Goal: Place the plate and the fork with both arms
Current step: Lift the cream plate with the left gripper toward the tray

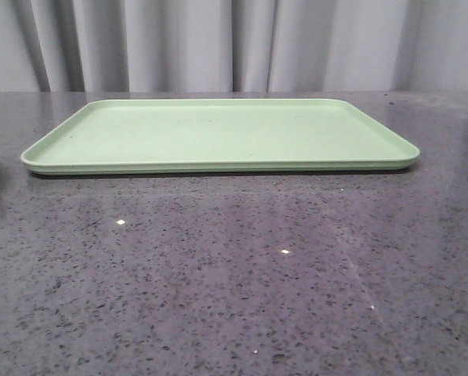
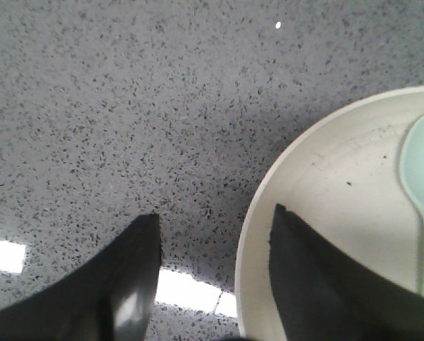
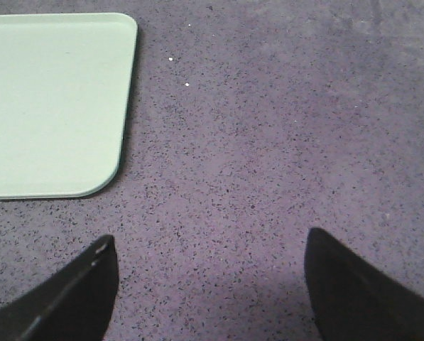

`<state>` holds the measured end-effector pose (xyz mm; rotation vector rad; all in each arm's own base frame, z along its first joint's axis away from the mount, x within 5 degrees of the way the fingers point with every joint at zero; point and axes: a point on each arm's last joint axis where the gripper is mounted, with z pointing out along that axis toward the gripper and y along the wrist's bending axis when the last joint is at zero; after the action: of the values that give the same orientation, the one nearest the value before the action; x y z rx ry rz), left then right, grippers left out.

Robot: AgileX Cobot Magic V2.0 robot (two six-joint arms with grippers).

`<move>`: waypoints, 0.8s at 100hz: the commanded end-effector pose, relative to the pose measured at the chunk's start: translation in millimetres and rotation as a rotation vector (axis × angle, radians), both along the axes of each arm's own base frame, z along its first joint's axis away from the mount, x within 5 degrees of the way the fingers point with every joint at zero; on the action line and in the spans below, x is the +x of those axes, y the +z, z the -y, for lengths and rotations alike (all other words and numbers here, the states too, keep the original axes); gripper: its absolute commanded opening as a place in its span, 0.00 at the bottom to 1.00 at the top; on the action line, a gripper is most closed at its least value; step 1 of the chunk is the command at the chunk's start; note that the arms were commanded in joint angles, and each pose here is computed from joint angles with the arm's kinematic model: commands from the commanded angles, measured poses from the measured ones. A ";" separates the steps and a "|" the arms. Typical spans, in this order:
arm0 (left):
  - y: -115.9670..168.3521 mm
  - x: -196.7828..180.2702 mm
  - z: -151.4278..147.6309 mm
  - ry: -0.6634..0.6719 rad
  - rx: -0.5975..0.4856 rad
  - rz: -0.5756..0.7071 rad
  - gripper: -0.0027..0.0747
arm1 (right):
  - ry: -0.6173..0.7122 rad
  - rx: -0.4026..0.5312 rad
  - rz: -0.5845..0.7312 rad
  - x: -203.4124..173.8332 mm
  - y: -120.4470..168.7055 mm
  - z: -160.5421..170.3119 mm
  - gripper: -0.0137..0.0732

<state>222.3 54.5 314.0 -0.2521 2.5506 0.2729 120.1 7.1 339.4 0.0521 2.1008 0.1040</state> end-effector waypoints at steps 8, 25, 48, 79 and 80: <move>-2.1 15.5 -3.2 -0.005 0.002 0.014 0.49 | -0.002 -0.002 0.088 3.1 15.5 0.3 0.79; -19.0 26.8 -4.3 -0.001 -0.026 -0.054 0.49 | -0.002 -0.002 0.087 3.1 15.5 0.3 0.79; -34.6 36.4 -4.2 -0.008 -0.056 -0.106 0.49 | -0.002 -0.002 0.086 3.0 15.4 0.3 0.79; -38.0 38.5 -3.1 -0.029 -0.065 -0.120 0.48 | -0.002 -0.002 0.083 2.9 15.1 0.4 0.79; -38.3 38.4 -3.1 -0.031 -0.064 -0.124 0.47 | -0.002 -0.002 0.083 2.9 15.1 0.4 0.79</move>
<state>258.3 57.3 261.2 -0.2403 2.7588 0.2013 119.9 7.1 339.2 0.0522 2.1030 0.1039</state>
